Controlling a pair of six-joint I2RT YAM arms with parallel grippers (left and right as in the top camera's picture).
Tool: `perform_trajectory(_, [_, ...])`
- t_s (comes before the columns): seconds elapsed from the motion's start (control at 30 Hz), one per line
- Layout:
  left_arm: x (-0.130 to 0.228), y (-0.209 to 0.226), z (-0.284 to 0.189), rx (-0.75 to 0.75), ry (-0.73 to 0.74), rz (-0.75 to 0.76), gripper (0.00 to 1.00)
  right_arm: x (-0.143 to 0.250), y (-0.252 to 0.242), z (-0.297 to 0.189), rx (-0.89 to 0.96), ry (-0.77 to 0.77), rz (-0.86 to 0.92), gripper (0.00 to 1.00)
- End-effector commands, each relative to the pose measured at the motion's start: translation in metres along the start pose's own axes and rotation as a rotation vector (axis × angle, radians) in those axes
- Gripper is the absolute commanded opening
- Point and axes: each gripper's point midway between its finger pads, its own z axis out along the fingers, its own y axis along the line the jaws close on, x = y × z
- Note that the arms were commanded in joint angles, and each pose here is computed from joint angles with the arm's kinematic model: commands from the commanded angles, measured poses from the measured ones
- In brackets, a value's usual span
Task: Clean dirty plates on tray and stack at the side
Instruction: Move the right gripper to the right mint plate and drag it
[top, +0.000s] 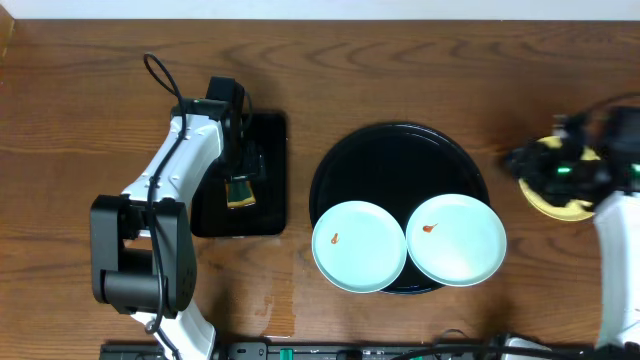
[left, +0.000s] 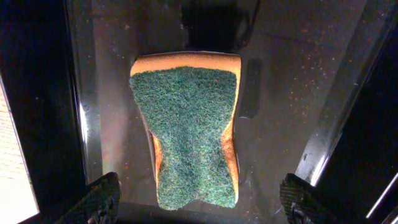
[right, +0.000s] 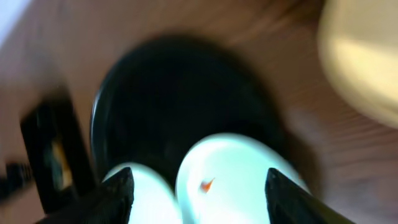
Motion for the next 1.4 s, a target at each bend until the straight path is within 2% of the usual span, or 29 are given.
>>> perform_trajectory(0.0, [-0.005, 0.001, -0.006, -0.003, -0.022, 0.005, 0.83, 0.028, 0.006, 0.018, 0.116, 0.098, -0.122, 0.58])
perform_trajectory(0.1, [-0.005, 0.001, -0.006, -0.003, -0.021, 0.004, 0.83, 0.052, -0.006, 0.024, 0.293, 0.164, -0.139, 0.56])
perform_trajectory(0.23, [-0.005, 0.001, -0.006, -0.003, -0.022, 0.004, 0.83, 0.065, -0.045, 0.01, 0.587, 0.164, -0.019, 0.63])
perform_trajectory(0.43, [-0.005, 0.001, -0.006, -0.003, -0.022, 0.005, 0.83, 0.096, -0.073, 0.016, 0.644, 0.26, 0.07, 0.57])
perform_trajectory(0.53, [-0.005, 0.001, -0.006, -0.003, -0.022, 0.004, 0.83, 0.116, -0.095, 0.024, 0.68, 0.298, 0.137, 0.41])
perform_trajectory(0.73, [-0.005, 0.001, -0.006, -0.003, -0.022, 0.004, 0.83, 0.146, -0.109, 0.043, 0.605, 0.37, 0.243, 0.43])
perform_trajectory(0.77, [-0.005, 0.001, -0.006, -0.003, -0.022, 0.004, 0.83, 0.147, -0.109, 0.048, 0.586, 0.369, 0.248, 0.4])
perform_trajectory(0.8, [-0.005, 0.001, -0.006, -0.003, -0.022, 0.004, 0.83, 0.148, -0.109, 0.051, 0.572, 0.365, 0.251, 0.33])
perform_trajectory(0.93, [-0.005, 0.001, -0.006, -0.003, -0.021, 0.004, 0.83, 0.14, -0.108, 0.056, 0.559, 0.33, 0.24, 0.07])
perform_trajectory(1.0, [-0.005, 0.001, -0.006, -0.003, -0.022, 0.004, 0.83, 0.13, -0.109, 0.054, 0.575, 0.297, 0.227, 0.01])
perform_trajectory(1.13, [-0.005, 0.001, -0.006, -0.003, -0.022, 0.004, 0.83, 0.095, -0.097, 0.053, 0.54, 0.195, 0.174, 0.01])
perform_trajectory(1.37, [-0.005, 0.001, -0.006, -0.003, -0.022, 0.004, 0.83, 0.024, -0.069, 0.057, 0.437, -0.005, -0.097, 0.01])
